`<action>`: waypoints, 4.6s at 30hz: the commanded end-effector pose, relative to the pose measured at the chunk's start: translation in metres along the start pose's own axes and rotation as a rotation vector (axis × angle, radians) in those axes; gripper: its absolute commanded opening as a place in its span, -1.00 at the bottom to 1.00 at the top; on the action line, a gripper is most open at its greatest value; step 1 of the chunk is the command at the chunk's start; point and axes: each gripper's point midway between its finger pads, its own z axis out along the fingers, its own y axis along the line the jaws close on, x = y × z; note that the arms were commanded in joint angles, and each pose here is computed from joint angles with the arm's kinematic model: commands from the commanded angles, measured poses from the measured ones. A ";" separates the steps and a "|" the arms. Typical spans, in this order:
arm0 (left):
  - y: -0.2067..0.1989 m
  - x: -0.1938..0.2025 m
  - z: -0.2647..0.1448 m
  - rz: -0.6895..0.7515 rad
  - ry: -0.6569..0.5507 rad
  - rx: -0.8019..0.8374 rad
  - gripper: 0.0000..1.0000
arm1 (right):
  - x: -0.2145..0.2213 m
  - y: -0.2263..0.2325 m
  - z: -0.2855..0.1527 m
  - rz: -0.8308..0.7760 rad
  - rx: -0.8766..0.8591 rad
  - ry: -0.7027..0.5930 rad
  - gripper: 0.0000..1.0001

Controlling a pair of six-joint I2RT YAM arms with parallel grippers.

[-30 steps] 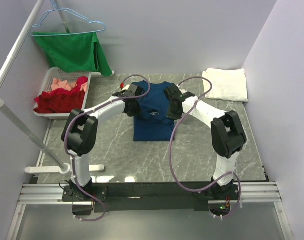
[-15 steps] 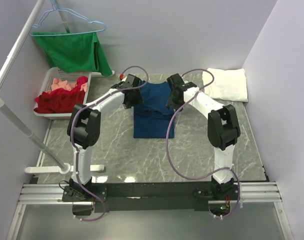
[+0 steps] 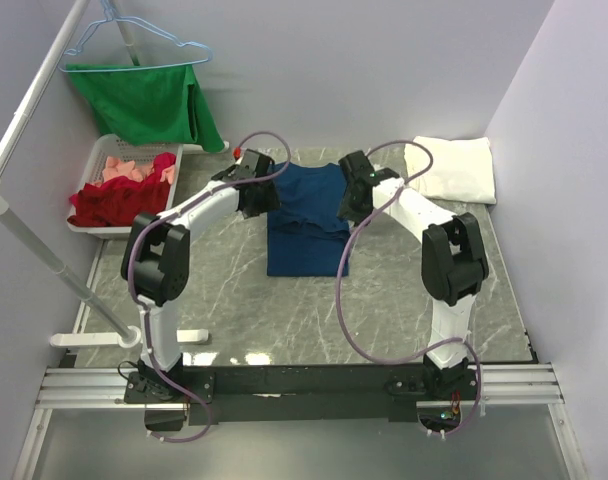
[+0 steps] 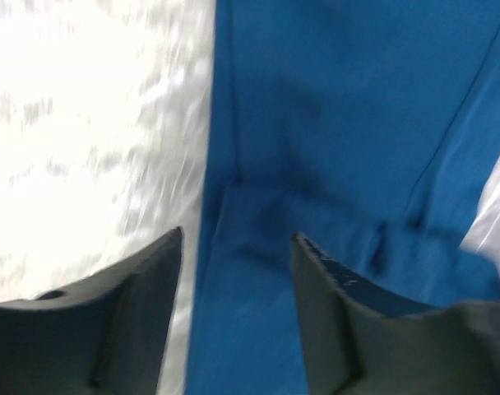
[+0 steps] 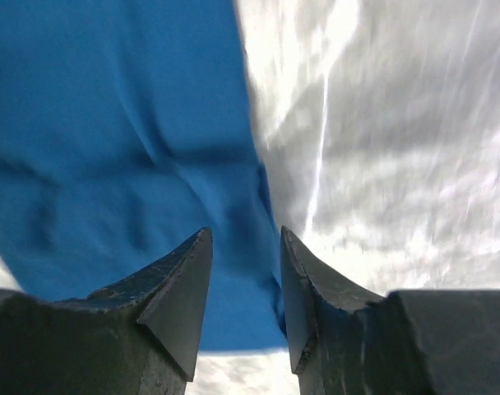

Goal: Fold and stack the t-shirts
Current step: Fold the tshirt

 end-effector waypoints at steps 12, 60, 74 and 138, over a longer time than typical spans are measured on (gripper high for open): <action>-0.018 0.076 -0.036 0.125 0.153 0.138 -0.08 | 0.085 0.012 -0.026 -0.170 -0.023 0.061 -0.10; -0.063 -0.087 -0.010 0.067 -0.184 0.211 -0.07 | -0.057 0.035 0.053 0.058 -0.061 -0.070 -0.26; -0.005 -0.003 -0.035 0.068 0.004 0.135 -0.02 | -0.086 -0.019 0.008 0.098 0.049 -0.164 -0.18; 0.044 0.162 -0.018 -0.050 0.266 0.255 0.03 | 0.123 -0.033 -0.021 -0.063 -0.314 0.151 -0.08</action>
